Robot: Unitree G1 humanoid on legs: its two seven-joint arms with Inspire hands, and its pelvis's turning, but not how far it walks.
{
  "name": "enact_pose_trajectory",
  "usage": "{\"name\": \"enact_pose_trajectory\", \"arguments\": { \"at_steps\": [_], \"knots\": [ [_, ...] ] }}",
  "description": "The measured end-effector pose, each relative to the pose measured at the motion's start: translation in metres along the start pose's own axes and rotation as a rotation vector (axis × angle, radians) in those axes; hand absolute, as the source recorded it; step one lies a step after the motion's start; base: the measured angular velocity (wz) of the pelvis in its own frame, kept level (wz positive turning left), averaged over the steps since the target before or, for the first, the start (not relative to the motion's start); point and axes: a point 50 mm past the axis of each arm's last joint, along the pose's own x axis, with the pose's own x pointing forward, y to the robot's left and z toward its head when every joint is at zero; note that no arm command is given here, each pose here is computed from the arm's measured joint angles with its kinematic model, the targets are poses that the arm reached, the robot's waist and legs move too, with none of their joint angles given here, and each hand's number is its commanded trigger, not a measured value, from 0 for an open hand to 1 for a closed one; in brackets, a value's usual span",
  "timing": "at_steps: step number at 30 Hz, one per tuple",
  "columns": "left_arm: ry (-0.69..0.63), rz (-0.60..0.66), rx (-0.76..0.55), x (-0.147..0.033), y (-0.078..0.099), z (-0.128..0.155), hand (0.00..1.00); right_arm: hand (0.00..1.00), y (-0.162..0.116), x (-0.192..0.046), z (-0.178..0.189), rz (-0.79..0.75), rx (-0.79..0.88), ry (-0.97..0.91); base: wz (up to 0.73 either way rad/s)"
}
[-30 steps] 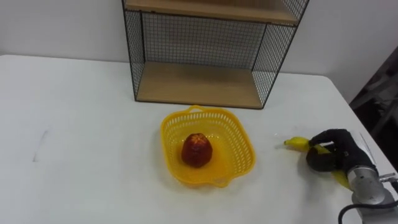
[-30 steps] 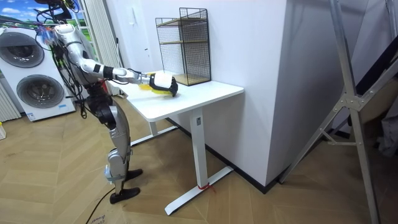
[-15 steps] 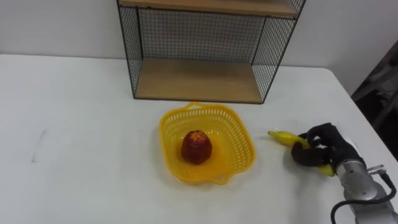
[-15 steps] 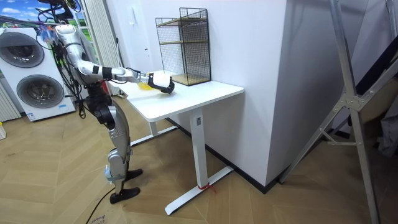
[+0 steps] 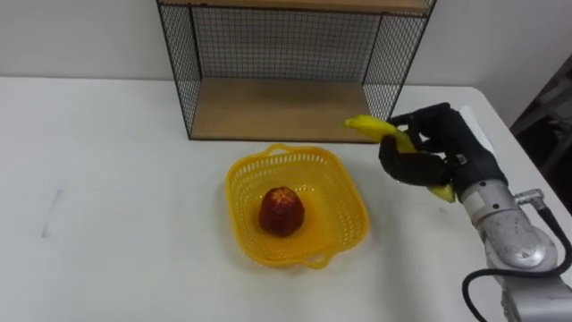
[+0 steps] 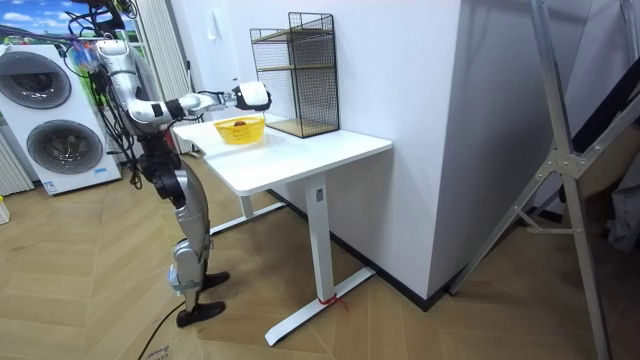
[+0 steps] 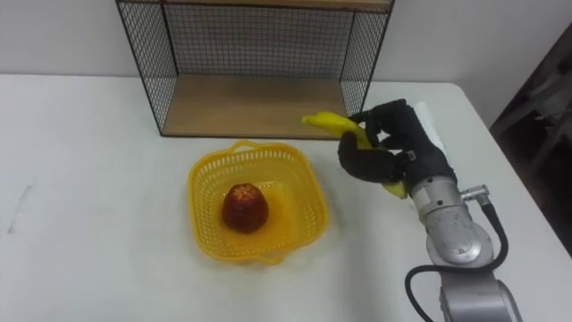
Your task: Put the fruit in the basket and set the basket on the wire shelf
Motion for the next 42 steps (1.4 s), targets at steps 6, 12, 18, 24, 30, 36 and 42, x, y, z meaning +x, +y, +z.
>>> {"name": "enact_pose_trajectory", "arguments": {
  "at_steps": [6,12,18,24,30,36,42],
  "knots": [
    [0.004,-0.013,0.024,0.001,-0.003,0.001,0.00,1.00,0.017,-0.002,0.033,0.085,-0.058,-0.142,-0.04],
    [0.004,-0.029,0.039,0.002,-0.008,0.006,0.00,1.00,0.032,-0.003,0.034,0.201,-0.074,-0.145,-0.01],
    [-0.006,-0.042,0.070,0.003,-0.011,0.010,0.00,1.00,0.050,-0.005,0.036,0.318,-0.099,-0.153,0.01],
    [-0.031,-0.047,0.094,0.003,-0.012,0.016,0.00,0.00,0.063,-0.007,0.037,0.415,-0.109,-0.157,0.00],
    [-0.034,-0.040,0.104,0.003,-0.011,0.017,0.00,0.00,0.068,-0.009,0.037,0.456,-0.110,-0.158,0.00],
    [-0.035,-0.040,0.105,0.003,-0.011,0.018,0.00,0.00,0.073,-0.010,0.037,0.495,-0.111,-0.158,0.00],
    [-0.032,-0.045,0.113,0.003,-0.012,0.016,0.00,0.00,0.075,-0.011,0.037,0.498,-0.114,-0.157,0.00]
  ]
}}
